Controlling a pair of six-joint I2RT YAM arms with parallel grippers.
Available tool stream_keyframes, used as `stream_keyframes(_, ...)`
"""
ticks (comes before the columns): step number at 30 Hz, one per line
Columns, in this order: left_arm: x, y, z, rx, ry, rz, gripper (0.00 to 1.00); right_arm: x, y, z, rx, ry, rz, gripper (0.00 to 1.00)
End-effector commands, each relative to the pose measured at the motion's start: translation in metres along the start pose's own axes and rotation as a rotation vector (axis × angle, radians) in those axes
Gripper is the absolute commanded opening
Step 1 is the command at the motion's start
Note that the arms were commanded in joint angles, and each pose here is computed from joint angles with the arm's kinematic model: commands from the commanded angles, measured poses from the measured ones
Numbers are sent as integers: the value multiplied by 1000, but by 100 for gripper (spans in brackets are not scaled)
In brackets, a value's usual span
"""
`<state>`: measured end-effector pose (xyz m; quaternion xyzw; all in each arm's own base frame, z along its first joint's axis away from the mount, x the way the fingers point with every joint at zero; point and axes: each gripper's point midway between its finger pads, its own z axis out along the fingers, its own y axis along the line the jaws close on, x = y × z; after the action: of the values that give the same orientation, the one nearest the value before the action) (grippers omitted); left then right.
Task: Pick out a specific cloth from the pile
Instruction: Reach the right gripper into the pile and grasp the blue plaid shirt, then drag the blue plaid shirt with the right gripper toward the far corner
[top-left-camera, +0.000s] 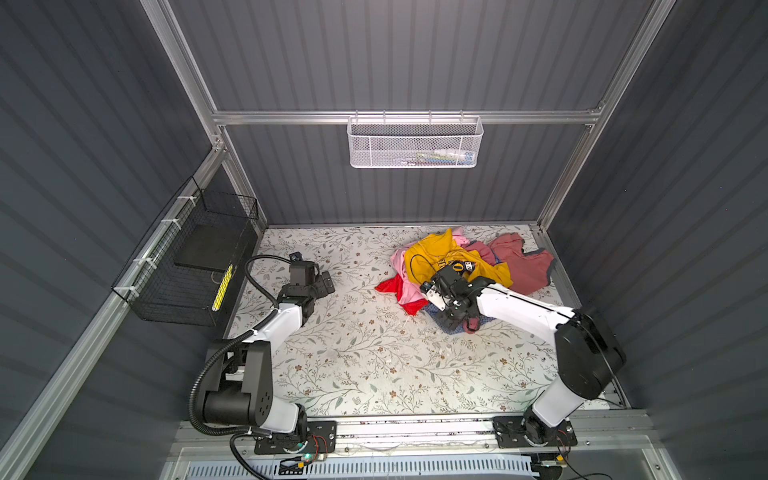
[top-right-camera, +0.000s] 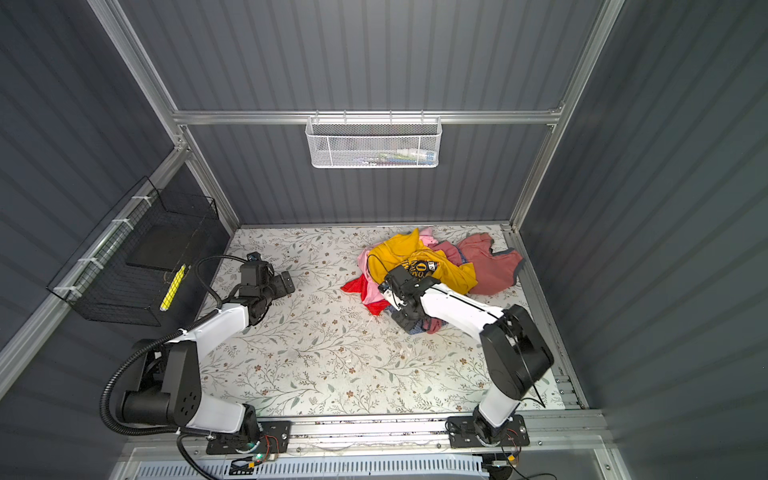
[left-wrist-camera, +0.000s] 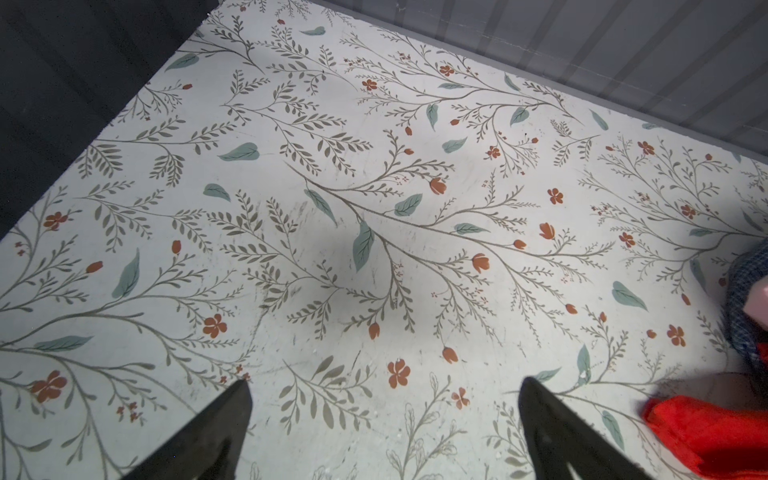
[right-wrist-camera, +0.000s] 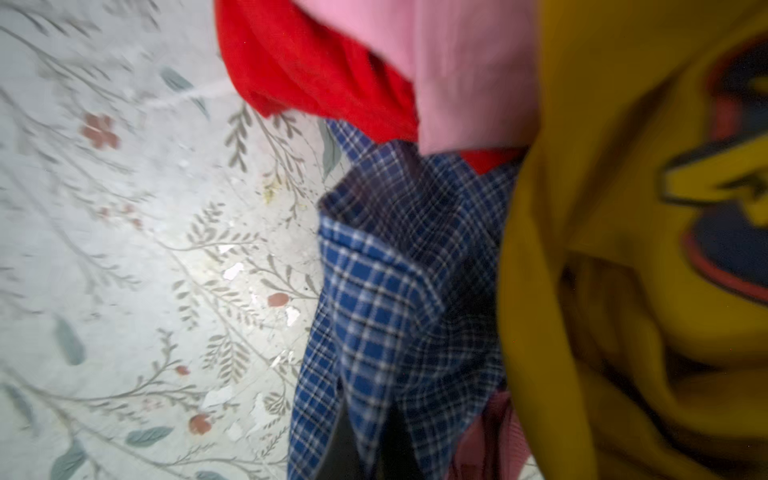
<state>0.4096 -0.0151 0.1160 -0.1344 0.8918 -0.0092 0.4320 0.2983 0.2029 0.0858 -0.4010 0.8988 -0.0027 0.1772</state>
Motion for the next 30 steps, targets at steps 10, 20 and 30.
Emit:
stream_keyframes(10,6,-4,-3,12,15,20,100,-15,14,-102,-345,-318,152,0)
stream_keyframes(20,10,-14,0,29,26,48,100,-20,-38,-148,-280,-453,318,0)
stream_keyframes(30,13,-21,2,40,33,68,100,-37,-111,-183,-190,-627,596,0)
